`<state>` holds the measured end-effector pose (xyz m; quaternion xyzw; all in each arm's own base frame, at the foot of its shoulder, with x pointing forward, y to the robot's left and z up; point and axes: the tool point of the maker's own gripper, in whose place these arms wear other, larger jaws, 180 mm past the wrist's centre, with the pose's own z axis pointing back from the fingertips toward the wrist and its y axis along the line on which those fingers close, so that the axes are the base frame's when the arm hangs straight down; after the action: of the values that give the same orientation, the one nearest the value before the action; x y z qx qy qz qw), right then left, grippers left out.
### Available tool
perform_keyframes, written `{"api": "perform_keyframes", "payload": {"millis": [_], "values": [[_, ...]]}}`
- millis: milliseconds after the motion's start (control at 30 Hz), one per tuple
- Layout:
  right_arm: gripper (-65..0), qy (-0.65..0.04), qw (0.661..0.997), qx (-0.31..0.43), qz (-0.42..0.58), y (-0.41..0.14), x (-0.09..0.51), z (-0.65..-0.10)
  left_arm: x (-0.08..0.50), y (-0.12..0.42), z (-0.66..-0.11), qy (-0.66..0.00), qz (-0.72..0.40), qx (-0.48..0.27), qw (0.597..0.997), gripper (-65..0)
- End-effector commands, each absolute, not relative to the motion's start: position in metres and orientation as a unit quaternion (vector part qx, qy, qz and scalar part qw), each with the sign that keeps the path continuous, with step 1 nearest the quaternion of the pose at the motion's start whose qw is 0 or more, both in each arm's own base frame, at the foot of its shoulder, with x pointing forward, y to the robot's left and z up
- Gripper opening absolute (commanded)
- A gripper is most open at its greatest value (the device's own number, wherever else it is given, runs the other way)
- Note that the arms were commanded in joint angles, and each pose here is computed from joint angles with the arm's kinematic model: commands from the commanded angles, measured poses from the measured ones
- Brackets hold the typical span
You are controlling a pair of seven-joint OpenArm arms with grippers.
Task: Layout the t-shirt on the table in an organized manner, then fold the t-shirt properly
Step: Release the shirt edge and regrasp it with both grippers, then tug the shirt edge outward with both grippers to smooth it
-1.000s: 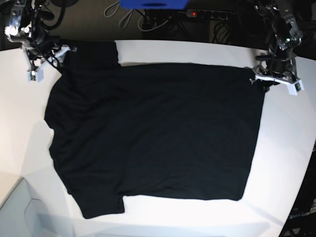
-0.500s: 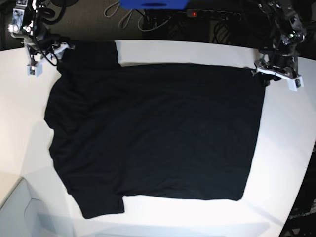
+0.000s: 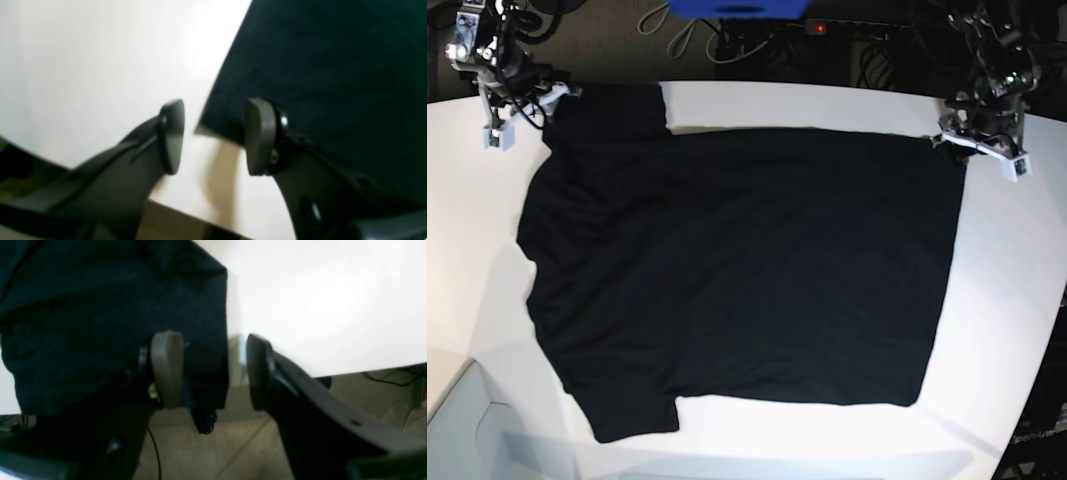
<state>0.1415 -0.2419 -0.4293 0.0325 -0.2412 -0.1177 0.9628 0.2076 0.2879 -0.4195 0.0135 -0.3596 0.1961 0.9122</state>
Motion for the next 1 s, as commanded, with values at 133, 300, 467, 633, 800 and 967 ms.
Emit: {"api": "perform_keyframes", "payload": {"millis": [133, 300, 467, 633, 800, 967], "values": [[-37.4, -0.222, 0.968, 0.033, -0.116, -0.241, 0.132, -0.433, 0.21, 0.29, -0.432, -0.35, 0.202, 0.008, 0.915, -37.0], [-42.1, -0.216, 0.969, 0.032, -0.116, -0.241, 0.126, -0.434, 0.202, 0.288, -0.449, -0.33, 0.206, -0.001, 0.921, -50.4], [-63.8, -0.215, 0.969, 0.033, -0.116, -0.24, 0.125, -0.433, 0.206, 0.278, -0.444, -0.338, 0.168, -0.021, 0.926, -63.8], [-65.0, -0.221, 0.968, 0.033, -0.112, -0.239, 0.126, -0.43, 0.21, 0.277, -0.434, -0.352, 0.152, -0.022, 0.923, -65.0], [-65.0, -0.291, 0.953, 0.046, -0.077, -0.221, 0.136, -0.398, 0.213, 0.277, -0.412, -0.376, 0.135, -0.01, 0.917, -65.0], [-65.0, -0.323, 0.943, 0.064, -0.057, -0.204, 0.141, -0.384, 0.221, 0.275, -0.396, -0.397, 0.126, -0.006, 0.909, -65.0]]}}
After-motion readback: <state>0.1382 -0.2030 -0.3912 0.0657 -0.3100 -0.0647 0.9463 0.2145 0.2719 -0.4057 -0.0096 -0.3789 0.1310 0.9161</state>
